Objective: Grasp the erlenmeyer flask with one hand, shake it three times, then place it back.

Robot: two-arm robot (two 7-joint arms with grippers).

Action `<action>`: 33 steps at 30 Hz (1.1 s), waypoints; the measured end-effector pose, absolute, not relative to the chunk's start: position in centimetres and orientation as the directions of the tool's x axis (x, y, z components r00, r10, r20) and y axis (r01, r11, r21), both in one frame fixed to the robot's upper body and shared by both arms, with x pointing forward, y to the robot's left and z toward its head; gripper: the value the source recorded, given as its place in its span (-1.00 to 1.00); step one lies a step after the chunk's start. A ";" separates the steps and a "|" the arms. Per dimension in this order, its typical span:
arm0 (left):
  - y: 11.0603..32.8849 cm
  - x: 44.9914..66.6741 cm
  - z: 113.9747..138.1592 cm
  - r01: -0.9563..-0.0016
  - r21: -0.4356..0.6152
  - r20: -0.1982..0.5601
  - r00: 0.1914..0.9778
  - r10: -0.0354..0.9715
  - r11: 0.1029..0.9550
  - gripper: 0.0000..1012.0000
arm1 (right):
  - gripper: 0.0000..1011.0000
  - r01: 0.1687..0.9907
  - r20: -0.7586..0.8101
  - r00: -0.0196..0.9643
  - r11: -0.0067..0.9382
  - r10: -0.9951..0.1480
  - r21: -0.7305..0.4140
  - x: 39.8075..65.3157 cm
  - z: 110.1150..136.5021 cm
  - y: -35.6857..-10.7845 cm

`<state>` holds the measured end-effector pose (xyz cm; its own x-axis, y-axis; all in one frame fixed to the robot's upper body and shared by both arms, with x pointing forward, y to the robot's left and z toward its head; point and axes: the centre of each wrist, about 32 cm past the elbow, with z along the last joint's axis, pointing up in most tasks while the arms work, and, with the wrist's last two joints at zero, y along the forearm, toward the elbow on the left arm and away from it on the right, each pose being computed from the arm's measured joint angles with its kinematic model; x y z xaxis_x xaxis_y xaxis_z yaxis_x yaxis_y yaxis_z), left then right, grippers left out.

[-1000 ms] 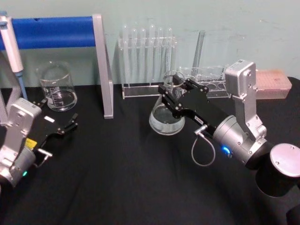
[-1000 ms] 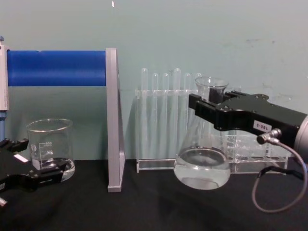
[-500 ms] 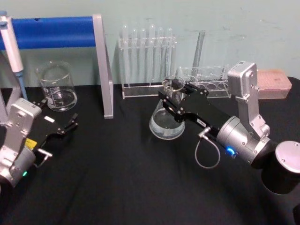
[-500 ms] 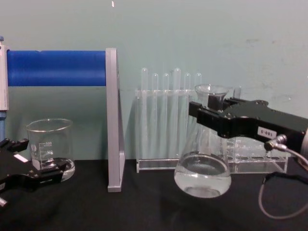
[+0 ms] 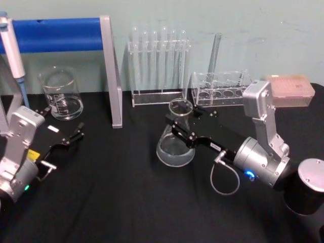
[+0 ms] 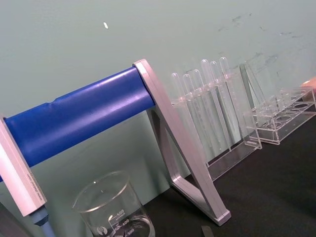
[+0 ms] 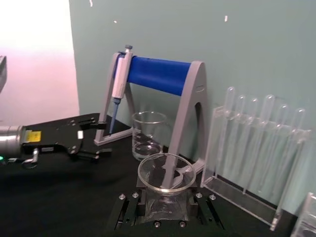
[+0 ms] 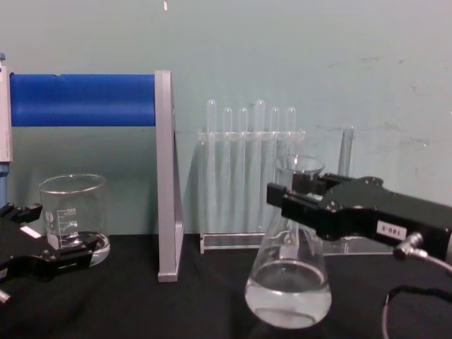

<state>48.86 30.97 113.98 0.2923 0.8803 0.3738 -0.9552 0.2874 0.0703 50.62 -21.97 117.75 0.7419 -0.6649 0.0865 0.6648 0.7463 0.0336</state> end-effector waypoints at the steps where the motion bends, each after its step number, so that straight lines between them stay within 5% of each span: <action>1: 31.0 48.9 114.0 -0.955 0.070 0.374 0.292 0.880 0.287 0.98 | -0.10 0.661 0.085 0.745 0.749 -0.661 0.032 50.6 117.6 -22.0; 33: 31.0 48.9 114.0 -0.955 0.070 0.374 0.292 0.880 0.287 0.98 | -0.10 0.549 0.053 0.835 0.835 -0.547 -0.023 51.3 114.7 -22.1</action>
